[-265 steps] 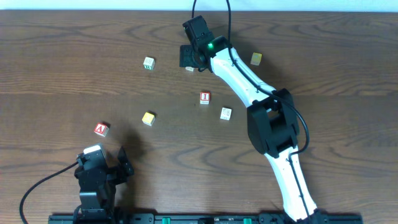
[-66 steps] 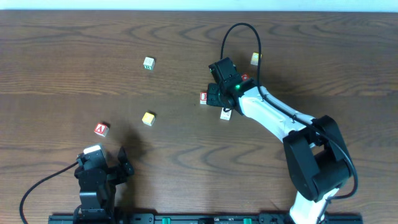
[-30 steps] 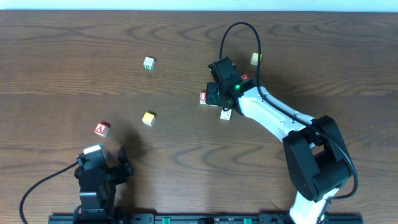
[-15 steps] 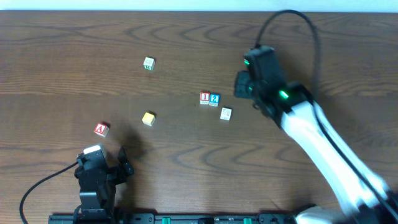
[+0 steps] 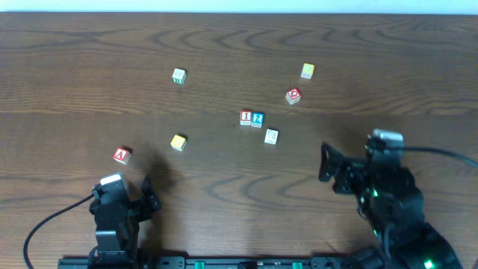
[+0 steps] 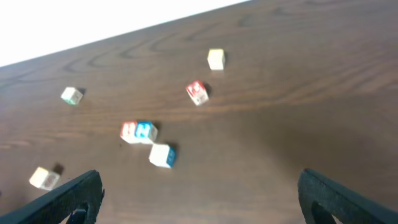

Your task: Spell out Ai2

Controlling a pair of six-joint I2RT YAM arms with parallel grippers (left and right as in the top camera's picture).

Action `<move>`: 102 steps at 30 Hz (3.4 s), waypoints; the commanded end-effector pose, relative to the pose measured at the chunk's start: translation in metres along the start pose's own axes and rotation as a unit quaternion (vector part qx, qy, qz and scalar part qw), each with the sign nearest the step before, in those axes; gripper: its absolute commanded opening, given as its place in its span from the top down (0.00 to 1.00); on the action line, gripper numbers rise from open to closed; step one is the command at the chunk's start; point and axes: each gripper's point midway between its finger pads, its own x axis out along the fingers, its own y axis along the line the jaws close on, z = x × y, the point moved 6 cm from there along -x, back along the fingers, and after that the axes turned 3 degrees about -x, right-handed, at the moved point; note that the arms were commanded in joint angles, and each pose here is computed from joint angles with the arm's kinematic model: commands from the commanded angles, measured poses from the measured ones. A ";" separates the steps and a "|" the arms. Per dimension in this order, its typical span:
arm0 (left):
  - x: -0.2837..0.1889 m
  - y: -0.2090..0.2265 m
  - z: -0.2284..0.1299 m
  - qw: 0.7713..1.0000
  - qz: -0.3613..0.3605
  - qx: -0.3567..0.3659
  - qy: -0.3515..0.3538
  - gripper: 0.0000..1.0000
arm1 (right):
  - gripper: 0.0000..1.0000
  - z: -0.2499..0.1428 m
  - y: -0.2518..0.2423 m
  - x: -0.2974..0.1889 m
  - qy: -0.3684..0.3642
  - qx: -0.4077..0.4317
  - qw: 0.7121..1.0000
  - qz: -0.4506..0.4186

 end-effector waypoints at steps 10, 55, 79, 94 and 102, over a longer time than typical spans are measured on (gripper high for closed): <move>0.002 0.001 -0.003 1.000 0.001 0.004 0.003 0.05 | 0.01 -0.028 -0.016 -0.001 0.063 -0.023 0.997 -0.038; -0.021 0.006 0.024 0.998 0.049 0.019 0.021 0.05 | 0.01 -0.028 -0.016 -0.001 0.063 -0.023 0.997 -0.038; 0.019 -0.016 0.098 0.938 0.150 0.113 0.290 0.05 | 0.01 -0.028 -0.016 -0.001 0.063 -0.023 0.997 -0.038; 0.035 0.017 0.096 0.933 0.104 0.080 0.335 0.05 | 0.01 -0.028 -0.016 -0.001 0.063 -0.023 0.997 -0.038; 0.059 0.012 0.084 0.915 0.039 0.146 0.375 0.05 | 0.01 -0.028 -0.016 -0.001 0.063 -0.023 0.997 -0.038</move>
